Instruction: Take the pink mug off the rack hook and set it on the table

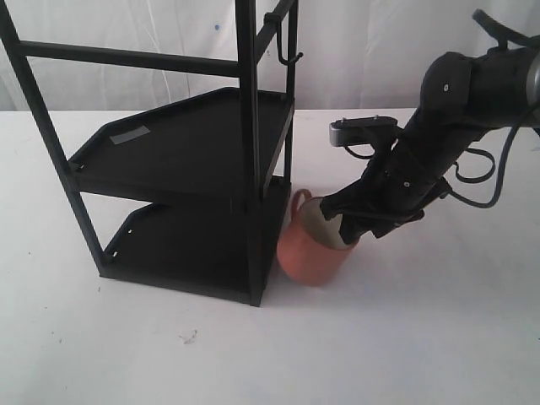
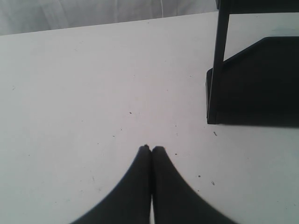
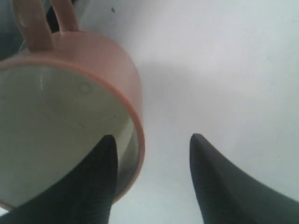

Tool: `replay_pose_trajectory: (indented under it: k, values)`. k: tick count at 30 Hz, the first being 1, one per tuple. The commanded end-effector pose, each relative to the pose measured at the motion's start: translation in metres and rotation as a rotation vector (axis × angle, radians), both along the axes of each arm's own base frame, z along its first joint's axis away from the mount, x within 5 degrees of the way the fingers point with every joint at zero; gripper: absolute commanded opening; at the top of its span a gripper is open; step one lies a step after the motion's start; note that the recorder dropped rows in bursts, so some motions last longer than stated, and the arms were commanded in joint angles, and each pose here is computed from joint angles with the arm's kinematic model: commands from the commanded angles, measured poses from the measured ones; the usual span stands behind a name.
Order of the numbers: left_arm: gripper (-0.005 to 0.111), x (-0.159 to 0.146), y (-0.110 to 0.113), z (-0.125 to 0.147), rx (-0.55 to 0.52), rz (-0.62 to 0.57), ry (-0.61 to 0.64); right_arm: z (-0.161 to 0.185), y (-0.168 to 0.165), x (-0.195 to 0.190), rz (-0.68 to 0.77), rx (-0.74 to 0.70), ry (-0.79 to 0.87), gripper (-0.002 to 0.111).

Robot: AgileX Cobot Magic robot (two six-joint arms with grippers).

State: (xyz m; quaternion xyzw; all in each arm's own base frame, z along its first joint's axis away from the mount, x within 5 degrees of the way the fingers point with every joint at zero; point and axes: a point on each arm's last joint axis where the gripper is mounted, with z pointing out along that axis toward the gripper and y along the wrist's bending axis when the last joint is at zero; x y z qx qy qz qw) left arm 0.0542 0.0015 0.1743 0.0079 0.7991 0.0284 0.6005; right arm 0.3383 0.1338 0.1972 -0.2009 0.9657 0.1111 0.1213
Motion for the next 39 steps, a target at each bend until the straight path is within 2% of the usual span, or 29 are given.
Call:
replay_pose_trajectory:
  k: [1, 14, 24, 27, 30, 31, 32, 33, 35, 37, 39]
  values:
    - [0.000, 0.000, 0.000, -0.001, -0.003, -0.005, 0.004, 0.010, -0.001, -0.001, 0.003, 0.010, -0.031, 0.045]
    - [0.000, 0.000, 0.000, -0.001, -0.003, -0.005, 0.004, 0.024, 0.000, -0.005, -0.017, 0.048, -0.056, 0.045]
    - [0.000, 0.000, 0.000, -0.001, -0.003, -0.005, 0.004, 0.086, -0.012, -0.013, 0.022, 0.038, -0.233, 0.043]
    - [0.000, 0.000, 0.000, -0.001, -0.003, -0.005, 0.004, 0.096, -0.028, -0.014, 0.010, -0.006, -0.250, 0.039]
    - [0.000, 0.000, 0.000, -0.001, -0.003, -0.005, 0.004, 0.096, -0.060, -0.012, -0.053, -0.149, -0.234, 0.031]
    - [0.000, 0.000, 0.000, -0.001, -0.003, -0.005, 0.004, 0.094, -0.087, -0.011, -0.184, -0.218, -0.185, 0.024]
    - [0.000, 0.000, 0.000, -0.001, -0.003, -0.005, 0.004, 0.093, -0.099, -0.012, -0.245, -0.238, -0.159, 0.020]
    - [0.000, 0.000, 0.000, -0.001, -0.003, -0.005, 0.004, 0.090, -0.119, -0.014, -0.334, -0.242, -0.107, 0.014]
    - [0.000, 0.000, 0.000, -0.001, -0.003, -0.005, 0.004, 0.081, -0.134, -0.021, -0.397, -0.210, -0.055, 0.005]
    - [0.000, 0.000, 0.000, -0.001, -0.003, -0.005, 0.004, 0.066, -0.134, -0.030, -0.368, -0.163, 0.017, 0.000]
    - [0.000, 0.000, 0.000, -0.001, -0.003, -0.005, 0.004, 0.053, -0.127, -0.038, -0.326, -0.104, 0.084, 0.000]
